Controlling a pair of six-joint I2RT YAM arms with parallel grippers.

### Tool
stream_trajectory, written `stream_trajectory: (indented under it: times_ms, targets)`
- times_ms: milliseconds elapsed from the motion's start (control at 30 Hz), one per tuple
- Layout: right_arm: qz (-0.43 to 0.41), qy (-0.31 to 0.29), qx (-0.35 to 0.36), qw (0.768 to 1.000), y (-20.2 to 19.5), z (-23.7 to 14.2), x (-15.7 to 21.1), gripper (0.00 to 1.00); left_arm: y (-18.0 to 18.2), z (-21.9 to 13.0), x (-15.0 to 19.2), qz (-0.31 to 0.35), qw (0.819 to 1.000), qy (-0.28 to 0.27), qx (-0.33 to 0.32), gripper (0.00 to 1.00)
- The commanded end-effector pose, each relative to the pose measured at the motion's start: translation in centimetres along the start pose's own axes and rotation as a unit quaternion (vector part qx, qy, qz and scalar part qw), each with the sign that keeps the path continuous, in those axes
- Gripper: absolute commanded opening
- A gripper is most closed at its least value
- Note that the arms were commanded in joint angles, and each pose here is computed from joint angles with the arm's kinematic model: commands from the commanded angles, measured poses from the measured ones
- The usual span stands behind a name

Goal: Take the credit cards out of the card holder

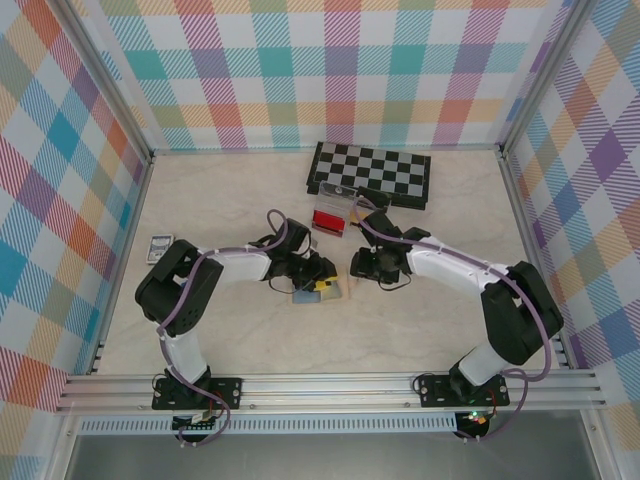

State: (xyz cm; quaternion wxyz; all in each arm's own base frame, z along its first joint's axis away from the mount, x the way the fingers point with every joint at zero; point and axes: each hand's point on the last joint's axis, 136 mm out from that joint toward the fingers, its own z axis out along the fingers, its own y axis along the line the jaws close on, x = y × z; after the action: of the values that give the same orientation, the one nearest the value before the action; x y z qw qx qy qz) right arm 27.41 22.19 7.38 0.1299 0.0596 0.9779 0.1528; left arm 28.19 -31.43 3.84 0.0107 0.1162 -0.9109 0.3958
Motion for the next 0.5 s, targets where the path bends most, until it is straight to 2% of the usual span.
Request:
stream_trajectory:
  times_ms: [0, 167, 467]
  targets:
    - [-0.021, 0.004, -0.054, 0.998, 2.1, -0.3, -0.2, 0.46, 0.7, 0.8, -0.1, 0.002, 1.000, -0.004, -0.021, 0.27]
    - [-0.047, 0.038, -0.103, 0.993, 4.4, 0.4, 0.7, 0.31, 1.6, 1.2, 0.1, -0.004, 0.999, -0.001, -0.033, 0.25]
    - [-0.072, 0.046, -0.098, 0.992, 4.7, 1.0, 2.3, 0.25, 0.4, 1.1, 0.0, 0.006, 1.000, 0.003, -0.008, 0.41]
